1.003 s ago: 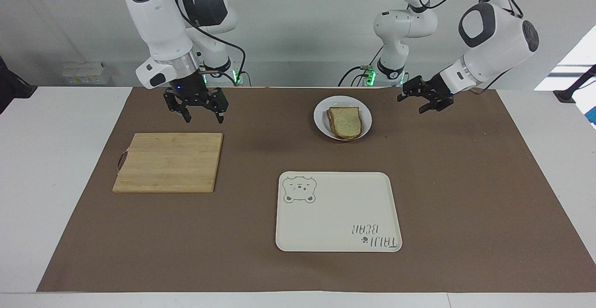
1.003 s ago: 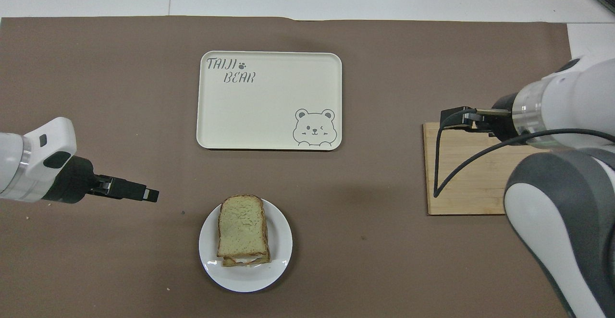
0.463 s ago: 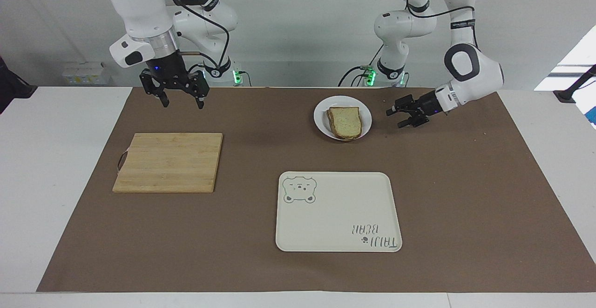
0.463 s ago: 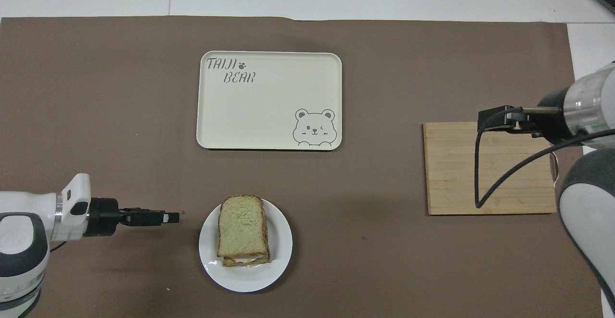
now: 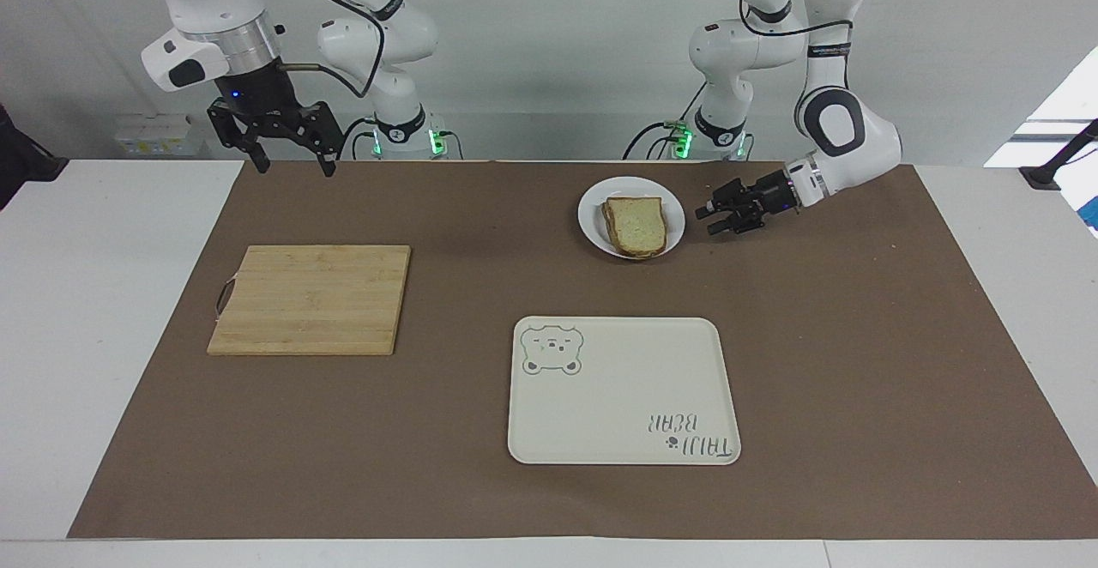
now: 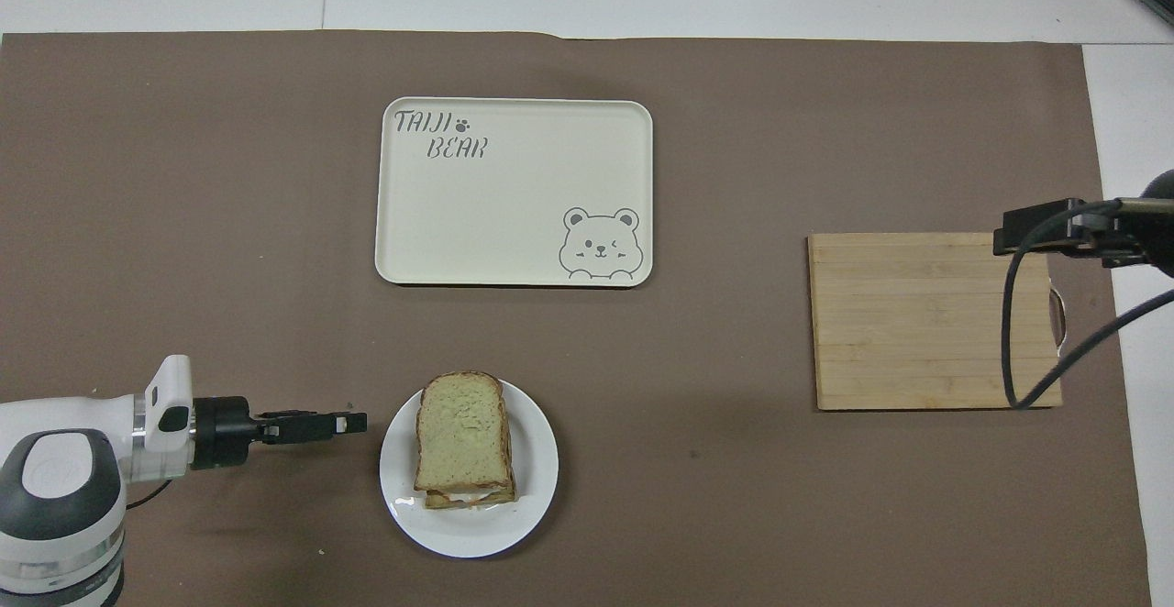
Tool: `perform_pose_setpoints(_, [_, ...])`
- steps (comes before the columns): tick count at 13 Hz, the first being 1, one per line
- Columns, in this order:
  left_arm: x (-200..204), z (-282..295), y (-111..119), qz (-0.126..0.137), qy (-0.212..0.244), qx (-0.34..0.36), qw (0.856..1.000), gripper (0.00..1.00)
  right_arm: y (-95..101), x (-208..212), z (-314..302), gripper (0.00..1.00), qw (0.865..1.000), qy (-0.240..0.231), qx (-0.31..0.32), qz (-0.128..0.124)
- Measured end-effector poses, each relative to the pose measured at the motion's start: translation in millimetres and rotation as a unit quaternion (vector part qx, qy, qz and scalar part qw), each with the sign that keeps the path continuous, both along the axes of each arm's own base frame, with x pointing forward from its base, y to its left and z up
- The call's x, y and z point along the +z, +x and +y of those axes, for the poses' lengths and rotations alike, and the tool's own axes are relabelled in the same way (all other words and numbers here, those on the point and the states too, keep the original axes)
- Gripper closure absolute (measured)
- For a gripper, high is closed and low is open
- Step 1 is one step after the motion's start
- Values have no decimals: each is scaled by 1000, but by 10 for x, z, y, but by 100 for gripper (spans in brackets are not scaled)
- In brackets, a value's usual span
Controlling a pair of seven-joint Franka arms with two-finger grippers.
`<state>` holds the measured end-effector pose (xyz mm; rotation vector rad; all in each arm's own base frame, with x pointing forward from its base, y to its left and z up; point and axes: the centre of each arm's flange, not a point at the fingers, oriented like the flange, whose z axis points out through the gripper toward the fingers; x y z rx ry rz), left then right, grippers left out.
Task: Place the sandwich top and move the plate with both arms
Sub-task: 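Withdraw the right gripper while the left gripper reaches toward the plate, then grip the plate rim nearest the robot with the left gripper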
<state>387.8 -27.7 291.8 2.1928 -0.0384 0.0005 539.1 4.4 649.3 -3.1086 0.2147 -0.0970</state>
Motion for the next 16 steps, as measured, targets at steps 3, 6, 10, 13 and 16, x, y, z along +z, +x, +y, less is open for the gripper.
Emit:
perform_pose_setpoints(3, [-129, -25, -131, 9, 2, -6, 1000, 38, -44, -32, -186, 0, 1000, -1, 14, 19])
perform_pose_setpoints(6, [-200, -119, -209, 15, 6, -18, 1000, 50, -100, -48, -378, 0, 999, 0, 22, 29])
perform_pose_setpoints(10, [-265, -227, -237, 13, 22, -23, 999, 54, -188, -65, -670, 0, 999, 4, -1, 33])
perform_pose_setpoints(13, [-376, -323, -296, 22, 30, -30, 999, 54, -214, -71, -817, 0, 999, 4, -6, 31])
perform_pose_setpoints(16, [-421, -342, -330, 28, 29, -24, 999, 64, -208, -60, -924, 0, 1000, 2, 17, 20])
